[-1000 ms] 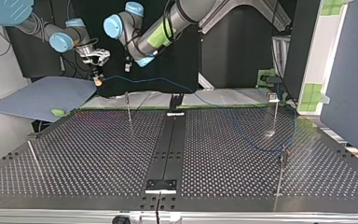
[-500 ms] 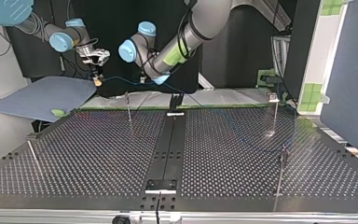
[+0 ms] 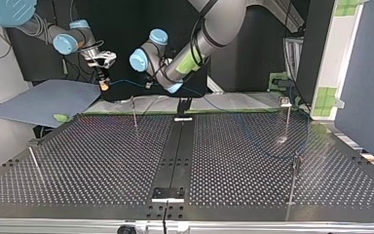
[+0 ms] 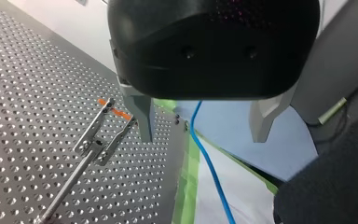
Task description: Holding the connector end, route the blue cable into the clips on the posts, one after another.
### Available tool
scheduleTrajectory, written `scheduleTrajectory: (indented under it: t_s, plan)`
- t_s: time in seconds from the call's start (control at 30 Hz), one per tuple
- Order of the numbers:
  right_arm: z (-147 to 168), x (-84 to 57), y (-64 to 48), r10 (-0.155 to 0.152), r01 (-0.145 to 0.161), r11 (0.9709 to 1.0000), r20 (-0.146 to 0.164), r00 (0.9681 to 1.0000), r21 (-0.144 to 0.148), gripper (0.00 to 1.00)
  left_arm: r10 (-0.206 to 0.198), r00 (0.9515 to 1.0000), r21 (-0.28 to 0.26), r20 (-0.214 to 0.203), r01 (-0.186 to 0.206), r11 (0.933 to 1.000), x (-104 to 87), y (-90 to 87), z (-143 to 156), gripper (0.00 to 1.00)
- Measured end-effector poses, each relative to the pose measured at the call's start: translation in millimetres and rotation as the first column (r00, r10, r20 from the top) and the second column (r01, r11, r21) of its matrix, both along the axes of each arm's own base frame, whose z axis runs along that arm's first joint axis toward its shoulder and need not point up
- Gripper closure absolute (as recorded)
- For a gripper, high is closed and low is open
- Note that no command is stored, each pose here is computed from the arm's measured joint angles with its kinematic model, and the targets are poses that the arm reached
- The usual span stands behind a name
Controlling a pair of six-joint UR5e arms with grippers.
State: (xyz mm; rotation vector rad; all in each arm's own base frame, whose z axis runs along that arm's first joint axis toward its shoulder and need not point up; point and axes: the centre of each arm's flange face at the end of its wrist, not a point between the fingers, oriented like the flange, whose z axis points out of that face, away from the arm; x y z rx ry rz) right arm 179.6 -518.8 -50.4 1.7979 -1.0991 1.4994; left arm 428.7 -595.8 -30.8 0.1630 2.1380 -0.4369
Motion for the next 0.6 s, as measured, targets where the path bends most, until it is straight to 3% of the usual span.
scheduleTrajectory:
  t_s: [0.2,0.33,0.6]
  plan:
    - [0.1,6.7,2.8,0.024,-0.024,0.9997,0.002,0.9997,0.0,1.0,-0.005,0.999,-0.074,-0.043,0.002,0.9972,7.6,1.3,-0.3,0.0]
    - [0.5,11.0,4.3,0.039,-0.039,0.9992,0.006,0.9992,0.0,1.0,-0.017,0.9976,-0.13,-0.067,0.008,0.9915,11.2,-3.7,1.8,0.0]
    - [2.2,17.1,5.0,0.065,-0.065,0.9979,0.015,0.9978,-0.001,1.0,-0.028,0.9956,-0.177,-0.09,0.012,0.9841,14.8,-17.0,-11.3,0.0]
